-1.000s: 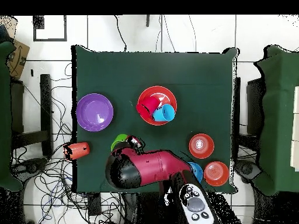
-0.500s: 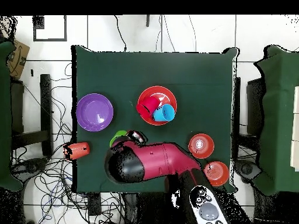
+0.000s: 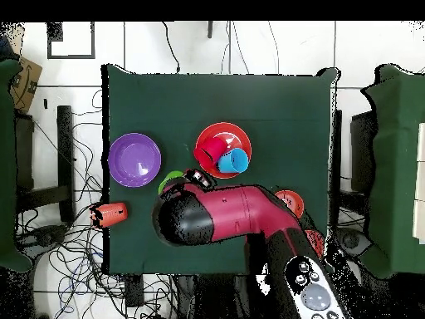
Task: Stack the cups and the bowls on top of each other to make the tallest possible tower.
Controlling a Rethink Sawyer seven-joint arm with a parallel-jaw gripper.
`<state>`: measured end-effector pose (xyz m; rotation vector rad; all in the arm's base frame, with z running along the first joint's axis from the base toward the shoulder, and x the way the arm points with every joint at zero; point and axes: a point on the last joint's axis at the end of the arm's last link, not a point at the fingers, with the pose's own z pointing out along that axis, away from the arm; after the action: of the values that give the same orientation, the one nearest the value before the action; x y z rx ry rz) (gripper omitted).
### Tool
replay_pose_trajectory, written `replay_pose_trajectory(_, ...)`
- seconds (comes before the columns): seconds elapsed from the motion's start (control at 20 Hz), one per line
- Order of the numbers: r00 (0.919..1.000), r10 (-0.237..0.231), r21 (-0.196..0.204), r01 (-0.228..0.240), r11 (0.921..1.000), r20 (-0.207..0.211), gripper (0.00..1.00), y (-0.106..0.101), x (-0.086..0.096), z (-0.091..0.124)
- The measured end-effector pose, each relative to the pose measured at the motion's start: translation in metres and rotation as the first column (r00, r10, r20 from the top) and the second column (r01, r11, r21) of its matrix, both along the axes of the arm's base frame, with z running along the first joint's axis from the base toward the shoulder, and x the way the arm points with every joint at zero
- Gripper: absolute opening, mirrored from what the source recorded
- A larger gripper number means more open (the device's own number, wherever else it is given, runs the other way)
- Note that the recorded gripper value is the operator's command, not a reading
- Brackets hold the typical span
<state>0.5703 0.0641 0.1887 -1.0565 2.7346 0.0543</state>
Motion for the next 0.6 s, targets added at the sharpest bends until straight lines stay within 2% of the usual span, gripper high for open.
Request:
replay_pose_trajectory(0.35, 0.9995, -0.029, 0.004, 0.029, 0.9996, 0.015, 0.00, -0.021, 0.035, 0.019)
replay_pose_trajectory(0.6, 0.9987, -0.048, 0.004, 0.048, 0.9988, 0.015, 0.00, -0.036, 0.052, 0.030)
